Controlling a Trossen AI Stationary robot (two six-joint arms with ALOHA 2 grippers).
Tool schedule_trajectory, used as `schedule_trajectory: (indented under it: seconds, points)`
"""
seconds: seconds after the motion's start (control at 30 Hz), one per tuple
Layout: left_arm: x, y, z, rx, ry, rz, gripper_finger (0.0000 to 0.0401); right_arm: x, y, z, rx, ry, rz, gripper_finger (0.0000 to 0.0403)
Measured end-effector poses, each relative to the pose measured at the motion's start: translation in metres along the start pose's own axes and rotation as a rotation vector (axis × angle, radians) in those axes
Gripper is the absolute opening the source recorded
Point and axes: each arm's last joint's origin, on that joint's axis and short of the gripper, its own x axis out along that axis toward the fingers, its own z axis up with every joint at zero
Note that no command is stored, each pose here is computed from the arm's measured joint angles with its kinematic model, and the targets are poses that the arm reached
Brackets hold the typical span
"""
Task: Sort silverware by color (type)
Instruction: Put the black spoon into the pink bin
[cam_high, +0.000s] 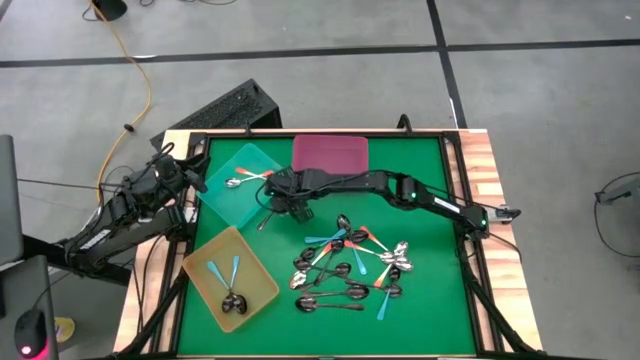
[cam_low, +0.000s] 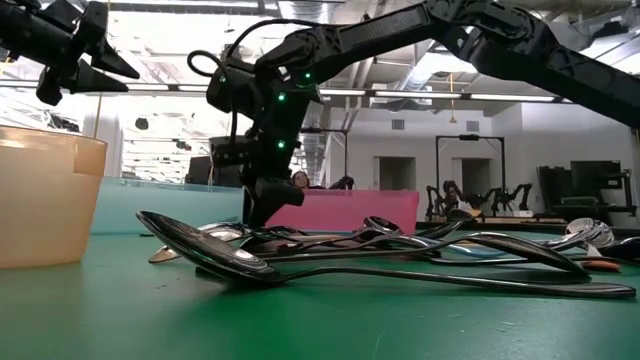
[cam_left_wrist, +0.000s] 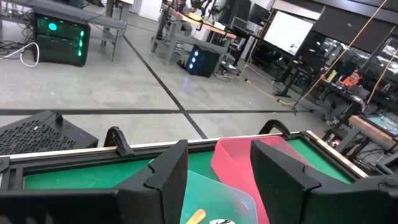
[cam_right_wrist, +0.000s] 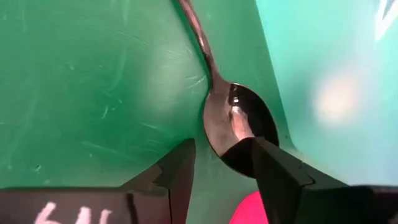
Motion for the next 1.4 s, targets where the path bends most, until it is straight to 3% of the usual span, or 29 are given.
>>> schedule_trajectory:
  seconds: [0.37, 0.57, 0.8, 1.07, 1.4]
  points:
    - [0.000, 0.000, 0.000, -0.002, 0.001, 0.000, 0.0158, -0.006, 0.024, 0.017, 0.003, -0.033, 0.037, 0.0118]
    - [0.000, 0.000, 0.000, -0.003, 0.004, 0.002, 0.0158, -0.009, 0.032, 0.029, -0.002, -0.083, 0.015, 0.0109]
    - [0.000, 0.000, 0.000, -0.004, 0.003, 0.002, 0.0158, -0.009, 0.025, 0.039, 0.054, -0.167, -0.090, 0.0100]
    - [0.000, 0.000, 0.000, -0.004, 0.000, 0.009, 0.0158, -0.009, 0.019, 0.038, 0.073, -0.176, -0.122, 0.0008]
    - [0.000, 0.000, 0.000, -0.004, -0.002, 0.008, 0.0158, -0.003, 0.013, 0.043, 0.145, -0.281, -0.120, 0.0005]
